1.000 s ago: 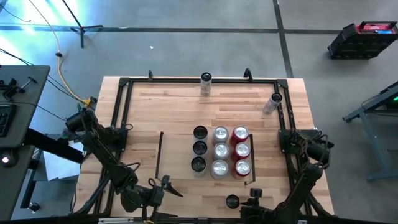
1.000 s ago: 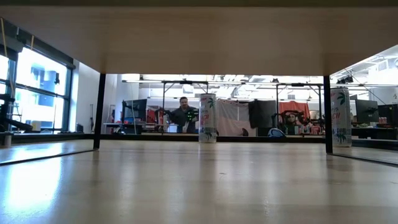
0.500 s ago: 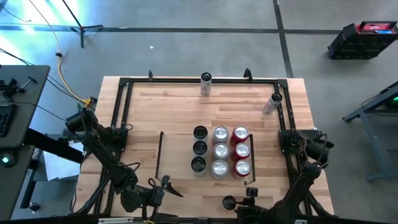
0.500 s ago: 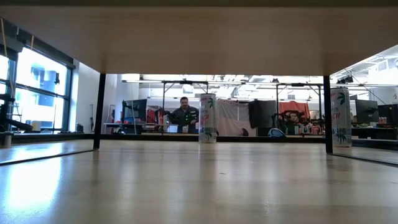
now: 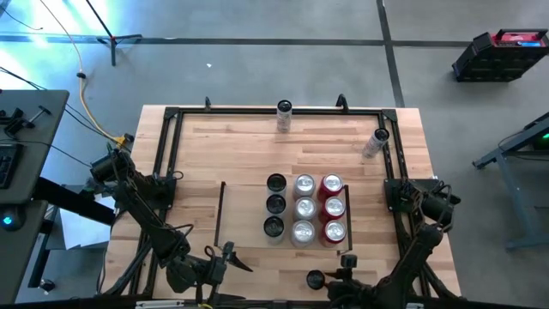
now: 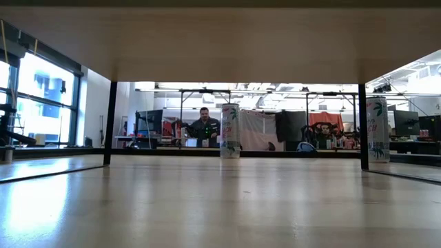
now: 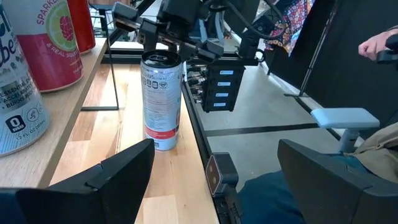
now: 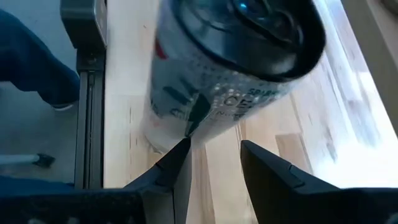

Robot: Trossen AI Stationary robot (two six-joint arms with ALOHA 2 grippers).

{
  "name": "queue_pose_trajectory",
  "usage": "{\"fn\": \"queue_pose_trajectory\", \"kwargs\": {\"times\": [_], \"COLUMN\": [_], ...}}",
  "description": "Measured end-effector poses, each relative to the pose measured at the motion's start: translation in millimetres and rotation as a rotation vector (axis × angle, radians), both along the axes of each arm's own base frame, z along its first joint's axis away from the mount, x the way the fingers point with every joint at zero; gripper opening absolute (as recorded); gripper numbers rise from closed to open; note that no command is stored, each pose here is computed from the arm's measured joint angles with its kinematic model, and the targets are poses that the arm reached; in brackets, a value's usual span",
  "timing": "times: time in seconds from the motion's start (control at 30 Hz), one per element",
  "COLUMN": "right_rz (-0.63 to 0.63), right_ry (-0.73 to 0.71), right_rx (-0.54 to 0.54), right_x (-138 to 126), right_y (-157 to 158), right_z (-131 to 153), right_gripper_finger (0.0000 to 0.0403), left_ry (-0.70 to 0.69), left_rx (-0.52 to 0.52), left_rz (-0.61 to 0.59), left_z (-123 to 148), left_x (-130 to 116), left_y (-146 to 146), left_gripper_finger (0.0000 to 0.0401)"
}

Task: Place canned beverage on shelf
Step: Put the bottom white-pink soda can on the shelf

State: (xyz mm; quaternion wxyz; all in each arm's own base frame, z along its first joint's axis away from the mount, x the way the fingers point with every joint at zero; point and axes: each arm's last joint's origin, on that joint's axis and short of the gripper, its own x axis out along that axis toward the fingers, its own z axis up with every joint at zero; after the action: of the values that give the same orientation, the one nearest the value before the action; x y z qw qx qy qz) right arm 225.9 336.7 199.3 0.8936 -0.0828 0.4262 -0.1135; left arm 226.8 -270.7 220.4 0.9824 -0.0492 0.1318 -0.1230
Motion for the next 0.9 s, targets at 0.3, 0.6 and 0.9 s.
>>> {"fn": "queue_pose_trajectory", "kwargs": {"times": [0.3,0.6,0.9], "right_rz": [0.097,0.1,0.103], "right_ry": [-0.017,0.009,-0.065], "right_rx": [-0.051,-0.055,-0.05], "right_x": [6.4,6.2,19.7], "right_y": [2.7,1.0,0.5], "right_z": [1.3,0.7,3.1], "right_gripper_finger": [0.0122,0.0154,0.0231], "left_ry": [-0.004,-0.008,-0.034], "left_rx": [-0.002,0.002,0.004], "left_rz": [-0.001,-0.002,-0.007], "left_z": [0.5,0.8,3.4], "left_x": [0.1,0.3,0.9], "left_y": [-0.1,-0.1,-0.7], "left_gripper_finger": [0.033,0.033,0.033]}}
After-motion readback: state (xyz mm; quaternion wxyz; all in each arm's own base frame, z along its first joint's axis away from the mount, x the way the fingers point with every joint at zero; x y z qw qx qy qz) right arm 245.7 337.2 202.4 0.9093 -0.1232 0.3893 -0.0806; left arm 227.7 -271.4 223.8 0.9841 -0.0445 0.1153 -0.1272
